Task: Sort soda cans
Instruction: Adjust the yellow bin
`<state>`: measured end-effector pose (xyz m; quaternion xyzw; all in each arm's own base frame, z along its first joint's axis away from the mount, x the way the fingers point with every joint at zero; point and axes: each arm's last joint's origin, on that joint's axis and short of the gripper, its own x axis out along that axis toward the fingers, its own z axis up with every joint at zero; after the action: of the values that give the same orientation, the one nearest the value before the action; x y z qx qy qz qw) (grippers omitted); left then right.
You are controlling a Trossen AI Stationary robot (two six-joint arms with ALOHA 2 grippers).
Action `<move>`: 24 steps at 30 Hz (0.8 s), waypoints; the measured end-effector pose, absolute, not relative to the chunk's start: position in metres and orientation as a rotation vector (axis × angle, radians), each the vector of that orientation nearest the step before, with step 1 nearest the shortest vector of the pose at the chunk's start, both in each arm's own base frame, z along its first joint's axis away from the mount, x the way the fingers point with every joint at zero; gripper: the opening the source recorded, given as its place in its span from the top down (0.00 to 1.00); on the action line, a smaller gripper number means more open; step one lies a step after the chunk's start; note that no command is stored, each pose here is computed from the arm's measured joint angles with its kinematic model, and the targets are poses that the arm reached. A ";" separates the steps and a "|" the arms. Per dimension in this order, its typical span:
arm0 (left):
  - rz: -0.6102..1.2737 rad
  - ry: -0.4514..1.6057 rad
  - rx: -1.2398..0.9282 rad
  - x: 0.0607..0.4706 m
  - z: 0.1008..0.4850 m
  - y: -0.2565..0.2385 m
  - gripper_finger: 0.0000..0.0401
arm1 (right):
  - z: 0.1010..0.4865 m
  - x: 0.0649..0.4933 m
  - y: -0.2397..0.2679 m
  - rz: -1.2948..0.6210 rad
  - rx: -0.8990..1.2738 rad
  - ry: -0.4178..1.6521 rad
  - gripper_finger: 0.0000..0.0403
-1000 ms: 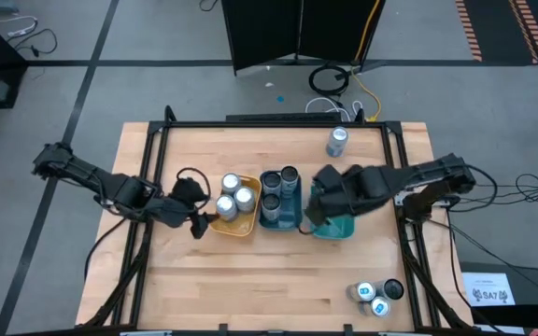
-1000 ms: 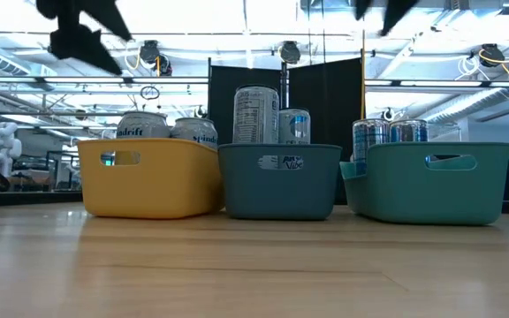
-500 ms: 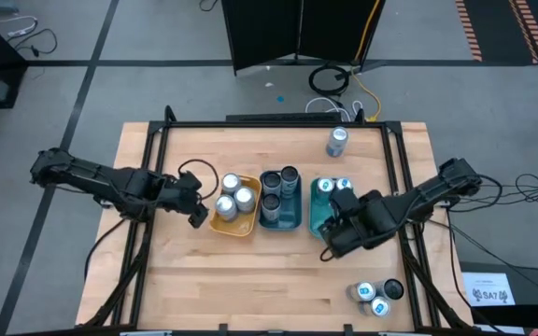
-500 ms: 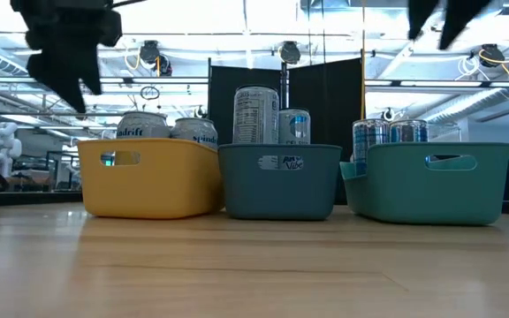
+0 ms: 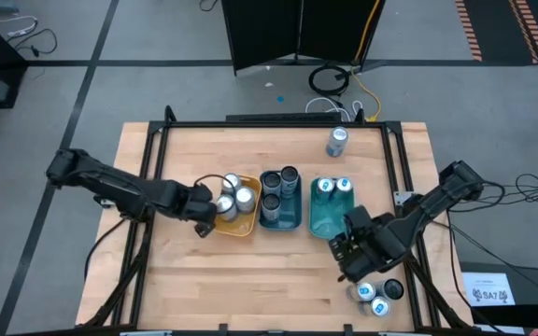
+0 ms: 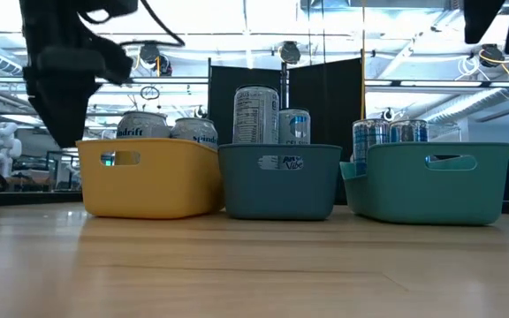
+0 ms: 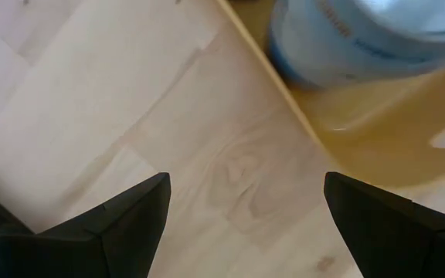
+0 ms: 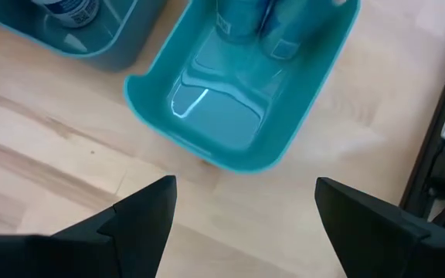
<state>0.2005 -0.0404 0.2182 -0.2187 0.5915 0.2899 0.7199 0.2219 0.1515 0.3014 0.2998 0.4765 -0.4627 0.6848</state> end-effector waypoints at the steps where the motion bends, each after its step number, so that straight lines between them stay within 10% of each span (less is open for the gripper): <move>1: 0.649 1.323 -0.475 0.203 0.215 -0.041 0.13 | 0.301 0.220 0.154 -1.037 0.678 1.063 0.26; 24: 0.485 1.265 -0.634 0.233 0.200 -0.053 0.13 | 0.301 0.208 0.172 -1.027 0.732 1.021 0.26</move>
<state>0.2334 -0.0527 0.2004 -0.2882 0.5750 0.2203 0.7333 0.2081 0.1718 0.3014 0.3271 0.4563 -0.4592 0.6885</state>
